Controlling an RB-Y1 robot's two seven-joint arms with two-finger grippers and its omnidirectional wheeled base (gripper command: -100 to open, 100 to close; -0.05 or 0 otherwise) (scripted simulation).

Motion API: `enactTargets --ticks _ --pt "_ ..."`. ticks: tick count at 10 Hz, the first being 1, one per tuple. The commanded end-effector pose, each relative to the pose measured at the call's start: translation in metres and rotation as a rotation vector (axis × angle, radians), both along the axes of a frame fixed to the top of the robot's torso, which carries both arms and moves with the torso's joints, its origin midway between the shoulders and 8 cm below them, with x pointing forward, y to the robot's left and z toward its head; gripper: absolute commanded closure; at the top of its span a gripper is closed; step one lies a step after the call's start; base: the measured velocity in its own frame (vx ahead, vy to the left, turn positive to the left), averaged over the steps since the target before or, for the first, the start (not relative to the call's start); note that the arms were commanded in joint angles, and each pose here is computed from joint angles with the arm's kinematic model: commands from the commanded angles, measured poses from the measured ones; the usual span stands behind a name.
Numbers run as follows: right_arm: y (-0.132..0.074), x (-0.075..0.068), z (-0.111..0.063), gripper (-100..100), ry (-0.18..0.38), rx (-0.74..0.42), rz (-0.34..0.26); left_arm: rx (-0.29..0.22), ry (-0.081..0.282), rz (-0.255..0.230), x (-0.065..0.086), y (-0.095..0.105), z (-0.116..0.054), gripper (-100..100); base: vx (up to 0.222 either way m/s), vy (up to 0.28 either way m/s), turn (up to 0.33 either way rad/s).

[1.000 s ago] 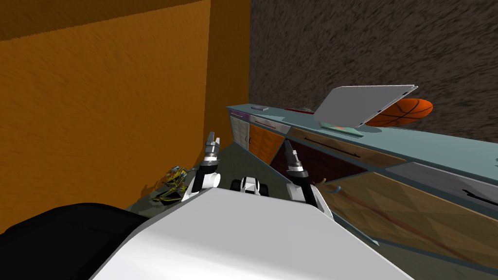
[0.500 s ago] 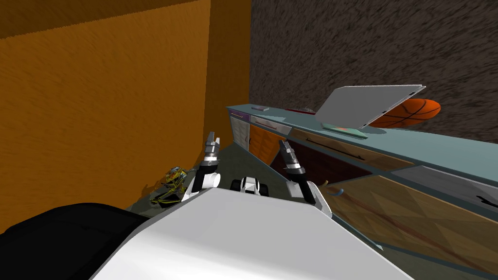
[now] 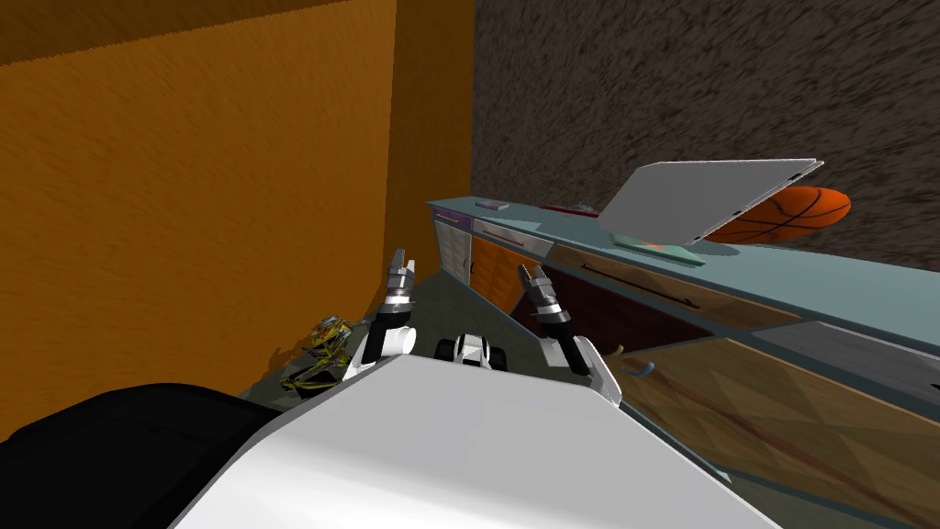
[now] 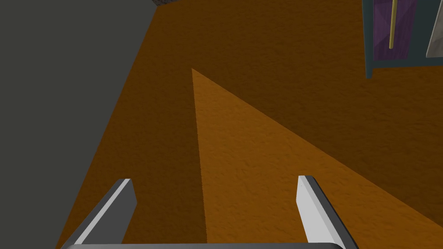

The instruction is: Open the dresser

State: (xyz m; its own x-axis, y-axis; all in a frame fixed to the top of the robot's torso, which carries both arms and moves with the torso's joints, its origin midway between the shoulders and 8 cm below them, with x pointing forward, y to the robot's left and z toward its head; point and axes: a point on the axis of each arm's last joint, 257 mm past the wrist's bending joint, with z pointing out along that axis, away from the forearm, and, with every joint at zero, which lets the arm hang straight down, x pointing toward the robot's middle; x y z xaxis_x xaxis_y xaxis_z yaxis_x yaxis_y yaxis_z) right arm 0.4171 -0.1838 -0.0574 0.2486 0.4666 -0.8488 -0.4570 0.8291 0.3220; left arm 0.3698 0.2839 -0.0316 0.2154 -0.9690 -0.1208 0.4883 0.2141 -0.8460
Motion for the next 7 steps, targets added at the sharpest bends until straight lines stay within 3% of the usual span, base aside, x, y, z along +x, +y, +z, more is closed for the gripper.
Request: enactTargets --ticks 1,7 --pt "0.005 0.012 -0.009 -100 -0.003 -0.141 -0.038 0.000 0.000 0.000 0.000 0.000 0.000 0 0.047 0.003 0.013" --pt "0.008 0.029 -0.024 -100 -0.021 -0.383 -0.107 0.000 0.000 0.000 0.000 0.000 0.000 0 0.034 0.005 0.008"
